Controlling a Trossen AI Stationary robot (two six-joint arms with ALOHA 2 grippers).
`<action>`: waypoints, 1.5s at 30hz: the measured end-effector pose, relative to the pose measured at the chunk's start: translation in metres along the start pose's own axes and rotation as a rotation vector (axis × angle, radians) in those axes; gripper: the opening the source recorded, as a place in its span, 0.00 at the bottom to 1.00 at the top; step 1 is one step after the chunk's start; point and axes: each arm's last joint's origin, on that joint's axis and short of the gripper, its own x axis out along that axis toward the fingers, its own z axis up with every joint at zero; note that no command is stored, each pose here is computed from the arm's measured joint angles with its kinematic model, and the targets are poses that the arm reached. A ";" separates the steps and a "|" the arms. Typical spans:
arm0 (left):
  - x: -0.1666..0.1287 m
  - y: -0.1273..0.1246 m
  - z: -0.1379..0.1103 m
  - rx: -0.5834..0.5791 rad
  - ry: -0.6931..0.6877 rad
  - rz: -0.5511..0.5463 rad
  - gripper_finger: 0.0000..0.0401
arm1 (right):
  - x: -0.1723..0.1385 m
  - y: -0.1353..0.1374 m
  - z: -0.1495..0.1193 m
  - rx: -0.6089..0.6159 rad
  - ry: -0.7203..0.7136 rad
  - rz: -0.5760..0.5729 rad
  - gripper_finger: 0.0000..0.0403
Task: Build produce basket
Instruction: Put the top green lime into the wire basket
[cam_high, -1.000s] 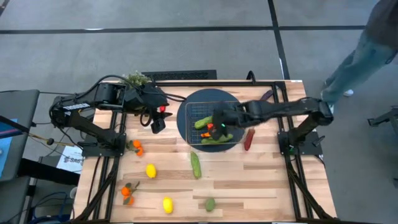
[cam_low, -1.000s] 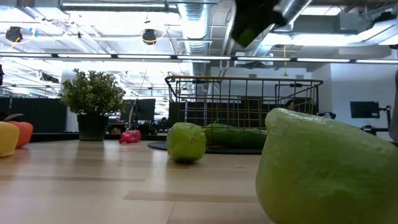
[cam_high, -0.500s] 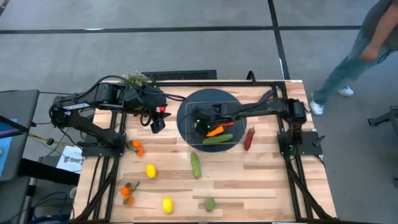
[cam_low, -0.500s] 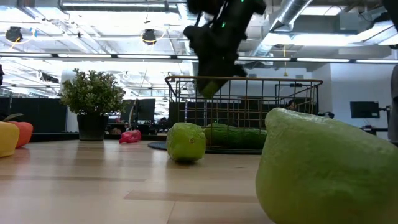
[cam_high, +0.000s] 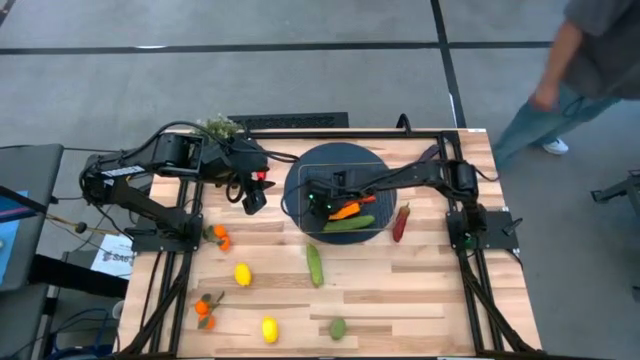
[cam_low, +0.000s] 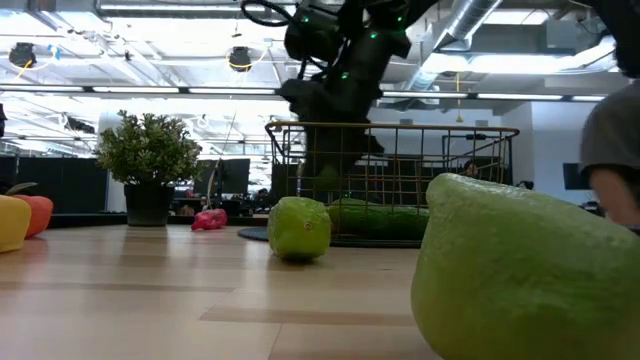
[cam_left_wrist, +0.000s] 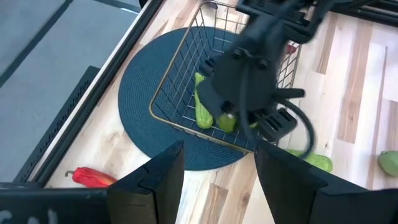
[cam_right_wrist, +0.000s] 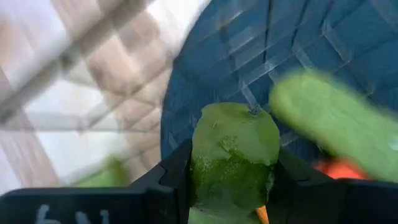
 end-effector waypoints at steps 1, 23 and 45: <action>0.000 0.000 0.000 0.000 0.000 0.000 0.45 | 0.000 -0.002 0.000 0.004 0.005 -0.003 0.36; 0.000 0.001 -0.002 -0.007 0.017 0.005 0.45 | 0.000 -0.003 -0.006 -0.013 0.073 -0.013 0.36; 0.000 0.001 -0.002 -0.013 0.019 0.010 0.45 | 0.000 -0.002 -0.009 -0.027 0.089 -0.026 0.48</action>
